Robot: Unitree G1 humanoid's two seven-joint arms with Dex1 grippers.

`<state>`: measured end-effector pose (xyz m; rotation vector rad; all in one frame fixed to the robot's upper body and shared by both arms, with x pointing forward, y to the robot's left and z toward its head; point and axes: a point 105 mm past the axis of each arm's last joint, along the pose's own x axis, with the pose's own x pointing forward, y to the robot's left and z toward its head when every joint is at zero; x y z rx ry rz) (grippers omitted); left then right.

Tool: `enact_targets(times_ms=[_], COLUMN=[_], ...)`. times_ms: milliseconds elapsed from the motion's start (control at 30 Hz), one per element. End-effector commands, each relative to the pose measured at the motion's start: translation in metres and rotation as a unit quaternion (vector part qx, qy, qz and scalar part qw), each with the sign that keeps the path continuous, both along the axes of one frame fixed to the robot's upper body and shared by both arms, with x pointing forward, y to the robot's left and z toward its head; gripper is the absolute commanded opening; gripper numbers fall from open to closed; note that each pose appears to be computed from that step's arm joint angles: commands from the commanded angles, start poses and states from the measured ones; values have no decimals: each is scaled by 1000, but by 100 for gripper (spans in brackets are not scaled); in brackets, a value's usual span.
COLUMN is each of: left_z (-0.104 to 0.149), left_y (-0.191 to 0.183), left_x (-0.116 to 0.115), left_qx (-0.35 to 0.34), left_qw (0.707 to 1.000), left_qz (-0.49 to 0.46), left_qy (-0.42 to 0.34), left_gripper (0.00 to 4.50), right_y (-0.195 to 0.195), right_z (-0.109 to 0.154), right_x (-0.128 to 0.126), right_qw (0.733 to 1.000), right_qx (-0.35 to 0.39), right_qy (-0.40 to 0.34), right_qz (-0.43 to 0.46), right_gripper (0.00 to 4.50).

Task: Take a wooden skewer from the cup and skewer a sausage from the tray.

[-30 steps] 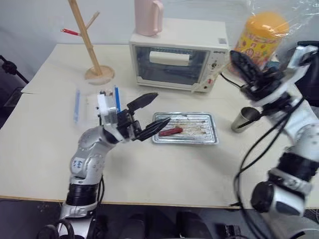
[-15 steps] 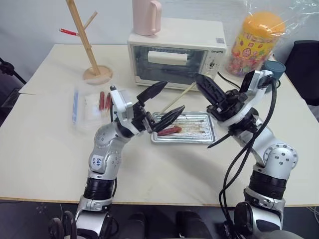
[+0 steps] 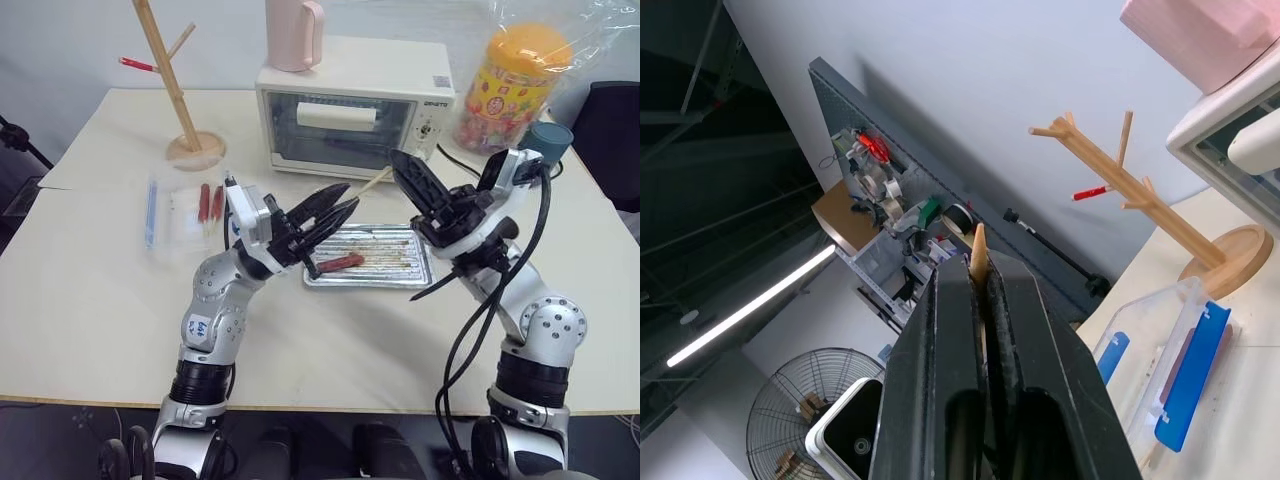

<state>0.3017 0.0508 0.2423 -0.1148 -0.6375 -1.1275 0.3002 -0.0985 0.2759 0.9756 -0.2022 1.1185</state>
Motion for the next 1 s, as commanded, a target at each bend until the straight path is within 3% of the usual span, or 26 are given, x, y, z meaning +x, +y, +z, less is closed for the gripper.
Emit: enact_targets(times_ms=[33,167,300,433,667,733,800,900,1000], left_z=[12,12,12,1,-47,-67,-73,-73,-75], left_y=[1,0,11,39,118,155,172,180,185], left_x=[-5,-5,-1,5,-3,-15,-25,-33,-37], left_qx=[-14,-18,-14,13,100,120,120,114,109], left_qw=[1000,1000,1000,999,984,970,963,959,956], left_qz=[4,3,13,31,97,129,140,142,151], left_qy=[-26,-17,0,31,113,166,196,216,226], left_gripper=[2,2,0,0,0,0,0,0,0], right_y=[3,2,-4,-26,-78,-107,-124,-127,-106], right_z=[8,6,-3,-21,-79,-112,-129,-130,-118], right_x=[-14,-13,-19,-16,-31,-43,-50,-46,-30], right_qw=[999,999,994,972,870,821,792,793,808], right_qx=[-6,-8,-82,-190,-435,-524,-569,-567,-548], right_qy=[-34,-31,-64,-108,-205,-214,-215,-215,-212], right_qz=[10,-3,-19,-85,-110,-76,-53,-59,-41], right_gripper=[0,0,97,208,393,447,447,447,447])
